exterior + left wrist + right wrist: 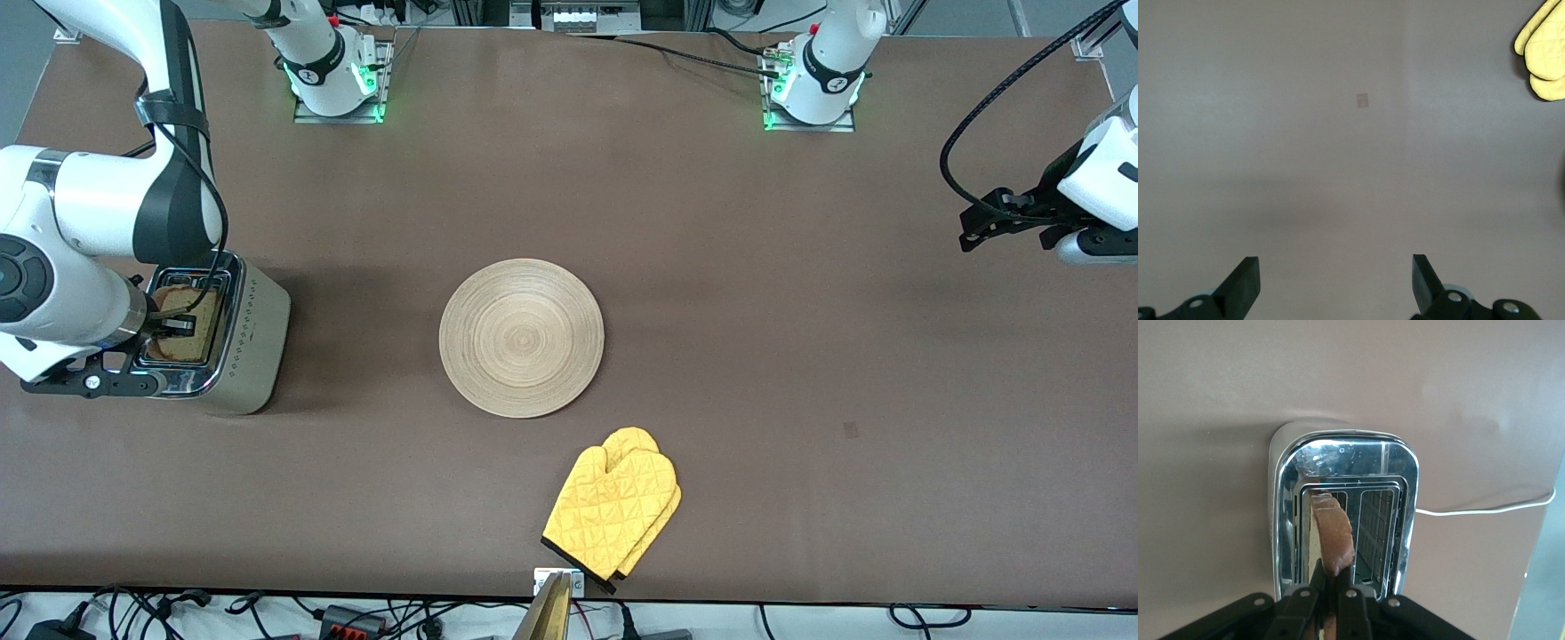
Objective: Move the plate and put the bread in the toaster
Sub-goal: 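Open the right gripper and release the bread in the slot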
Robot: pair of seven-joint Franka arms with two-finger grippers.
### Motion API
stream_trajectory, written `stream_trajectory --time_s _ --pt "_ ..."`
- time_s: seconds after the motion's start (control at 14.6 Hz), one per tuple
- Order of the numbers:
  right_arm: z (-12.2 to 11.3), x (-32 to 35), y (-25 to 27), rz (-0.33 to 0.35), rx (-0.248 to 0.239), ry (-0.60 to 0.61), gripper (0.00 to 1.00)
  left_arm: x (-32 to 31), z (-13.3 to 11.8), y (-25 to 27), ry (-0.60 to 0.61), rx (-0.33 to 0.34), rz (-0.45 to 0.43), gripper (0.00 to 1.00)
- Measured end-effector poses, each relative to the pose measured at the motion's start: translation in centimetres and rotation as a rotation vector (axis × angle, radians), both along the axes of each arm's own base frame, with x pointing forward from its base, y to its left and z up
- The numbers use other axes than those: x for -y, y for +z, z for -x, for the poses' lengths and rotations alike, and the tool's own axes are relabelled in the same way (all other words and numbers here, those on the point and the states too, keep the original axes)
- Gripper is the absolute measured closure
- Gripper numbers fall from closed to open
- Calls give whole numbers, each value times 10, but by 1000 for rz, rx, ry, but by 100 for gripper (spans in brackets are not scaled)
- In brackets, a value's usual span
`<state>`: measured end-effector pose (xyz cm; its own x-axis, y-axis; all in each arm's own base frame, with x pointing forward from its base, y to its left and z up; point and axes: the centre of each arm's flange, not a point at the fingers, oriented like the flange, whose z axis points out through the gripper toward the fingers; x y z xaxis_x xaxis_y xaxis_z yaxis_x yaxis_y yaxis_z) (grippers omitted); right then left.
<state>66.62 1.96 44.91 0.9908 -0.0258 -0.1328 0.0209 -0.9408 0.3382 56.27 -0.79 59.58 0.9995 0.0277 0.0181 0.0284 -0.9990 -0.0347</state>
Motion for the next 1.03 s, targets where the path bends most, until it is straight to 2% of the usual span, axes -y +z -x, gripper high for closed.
stream_trajectory --time_s 0.21,0.68,1.03 --pt "10 6 -5 -16 9 -13 92 0 0 0 0 0 0 0" --pt "36 19 -19 -68 65 -8 92 0 0 0 0 0 0 0" --pt "39 23 -22 -86 77 -22 92 0 0 0 0 0 0 0"
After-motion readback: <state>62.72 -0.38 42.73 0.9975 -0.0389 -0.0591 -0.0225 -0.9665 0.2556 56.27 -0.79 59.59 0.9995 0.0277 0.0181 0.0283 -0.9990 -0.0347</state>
